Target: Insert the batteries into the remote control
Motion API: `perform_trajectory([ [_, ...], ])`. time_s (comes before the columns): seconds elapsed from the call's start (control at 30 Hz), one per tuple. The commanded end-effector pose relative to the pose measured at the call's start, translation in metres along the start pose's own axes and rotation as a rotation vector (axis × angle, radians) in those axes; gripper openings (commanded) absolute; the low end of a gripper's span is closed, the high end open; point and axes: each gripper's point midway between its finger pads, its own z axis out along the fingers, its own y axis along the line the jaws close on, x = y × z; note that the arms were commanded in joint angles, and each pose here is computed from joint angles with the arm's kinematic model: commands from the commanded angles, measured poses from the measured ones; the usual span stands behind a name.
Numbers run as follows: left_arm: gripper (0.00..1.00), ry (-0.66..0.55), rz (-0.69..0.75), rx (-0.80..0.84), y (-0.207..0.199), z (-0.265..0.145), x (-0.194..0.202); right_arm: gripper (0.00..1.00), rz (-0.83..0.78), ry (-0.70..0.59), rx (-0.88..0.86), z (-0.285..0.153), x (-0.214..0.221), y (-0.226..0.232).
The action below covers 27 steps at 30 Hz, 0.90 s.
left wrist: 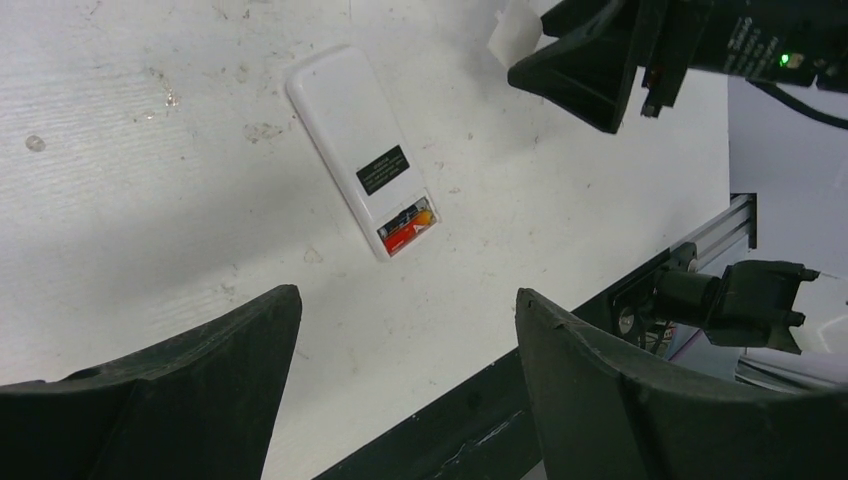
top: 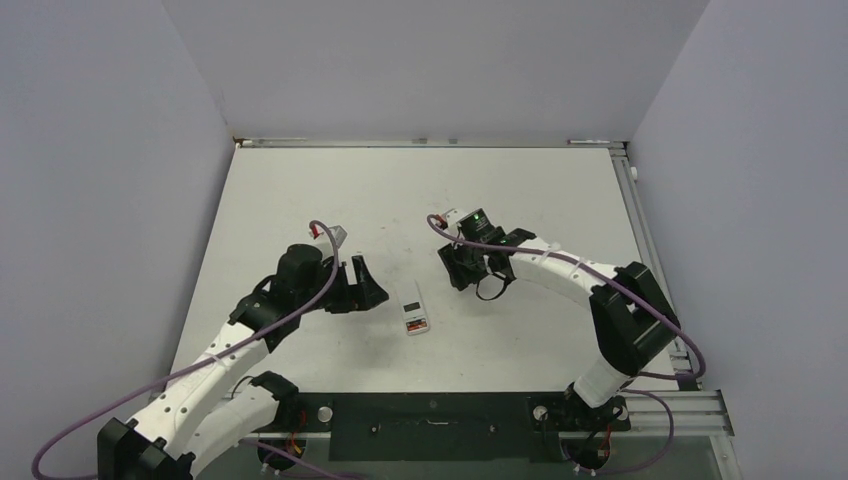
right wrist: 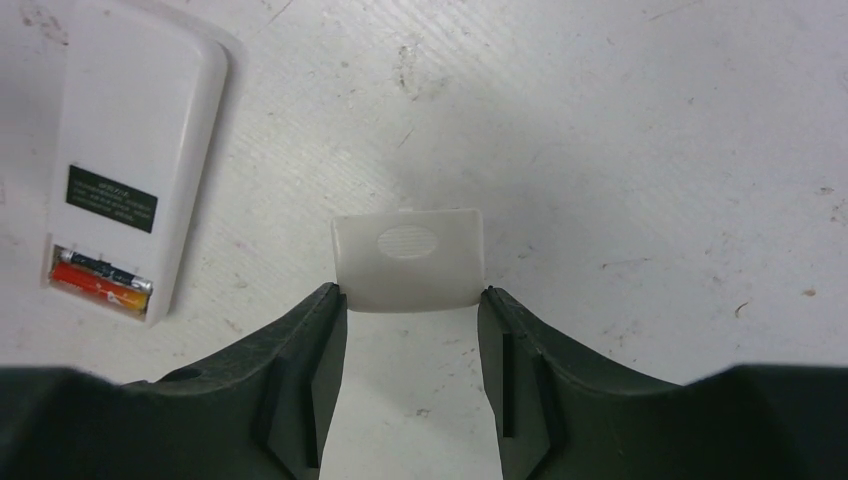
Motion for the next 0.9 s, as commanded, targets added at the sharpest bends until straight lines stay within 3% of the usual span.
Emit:
perform_trajectory([
  [0.0, 0.75, -0.073, -0.02, 0.054, -0.015, 0.011, -0.024, 0.14, 0.021, -0.062, 0.018, -0.022, -0.007, 0.009],
  [0.57, 0.59, -0.004, -0.01, 0.054, -0.049, 0.088, -0.041, 0.13, 0.083, -0.162, -0.005, -0.06, 0.006, 0.044],
  [0.87, 0.52, 0.012, 0.008, 0.042, -0.063, 0.115, -0.059, 0.16, 0.126, -0.195, 0.094, -0.062, 0.001, 0.027],
])
